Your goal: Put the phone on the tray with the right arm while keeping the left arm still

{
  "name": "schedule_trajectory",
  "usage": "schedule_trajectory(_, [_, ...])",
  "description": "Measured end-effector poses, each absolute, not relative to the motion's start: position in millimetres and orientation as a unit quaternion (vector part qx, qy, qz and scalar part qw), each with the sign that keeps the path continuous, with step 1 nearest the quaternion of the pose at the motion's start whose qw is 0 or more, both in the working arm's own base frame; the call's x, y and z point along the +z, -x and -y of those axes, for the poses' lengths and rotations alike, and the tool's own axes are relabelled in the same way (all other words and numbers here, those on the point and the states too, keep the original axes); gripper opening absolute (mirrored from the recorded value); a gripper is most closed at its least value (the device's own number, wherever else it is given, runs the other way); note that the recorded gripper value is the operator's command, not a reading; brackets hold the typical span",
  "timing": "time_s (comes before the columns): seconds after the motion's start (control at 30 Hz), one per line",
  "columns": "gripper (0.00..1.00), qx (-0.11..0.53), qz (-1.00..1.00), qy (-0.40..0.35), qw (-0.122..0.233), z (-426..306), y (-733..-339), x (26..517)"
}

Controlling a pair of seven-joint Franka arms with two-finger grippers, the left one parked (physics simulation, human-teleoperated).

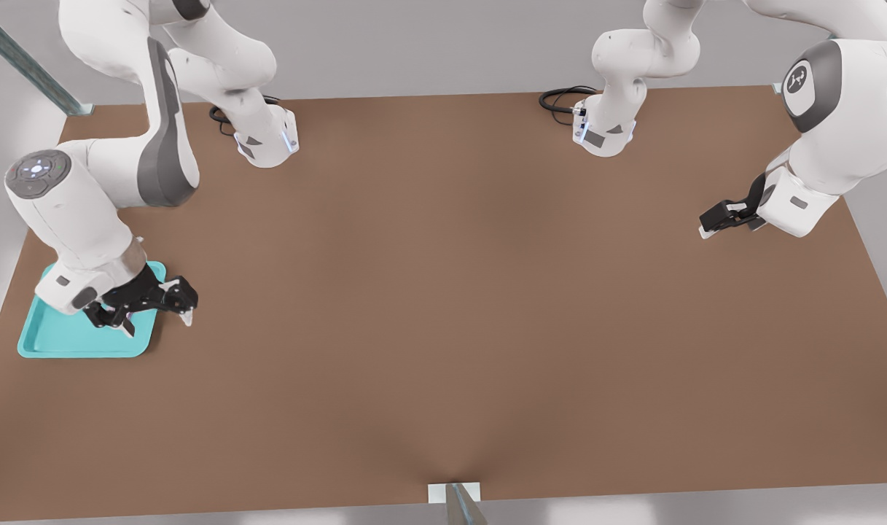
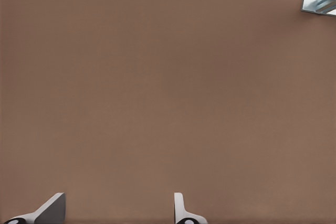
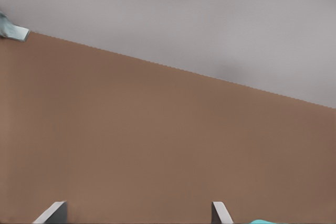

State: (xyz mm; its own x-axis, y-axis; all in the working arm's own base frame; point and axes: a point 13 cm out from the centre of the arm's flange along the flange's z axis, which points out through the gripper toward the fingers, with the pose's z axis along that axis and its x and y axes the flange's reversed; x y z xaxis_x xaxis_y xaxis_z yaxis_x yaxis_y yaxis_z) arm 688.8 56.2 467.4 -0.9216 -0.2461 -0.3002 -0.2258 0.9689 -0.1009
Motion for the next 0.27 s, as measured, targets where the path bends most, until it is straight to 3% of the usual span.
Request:
schedule_trajectory(0.1, [1.00,-0.024,-0.990,0.084,0.112,-33,-688,477])
schedule_trajectory(0.27, [1.00,-0.017,-0.997,0.064,0.034,-28,-641,456])
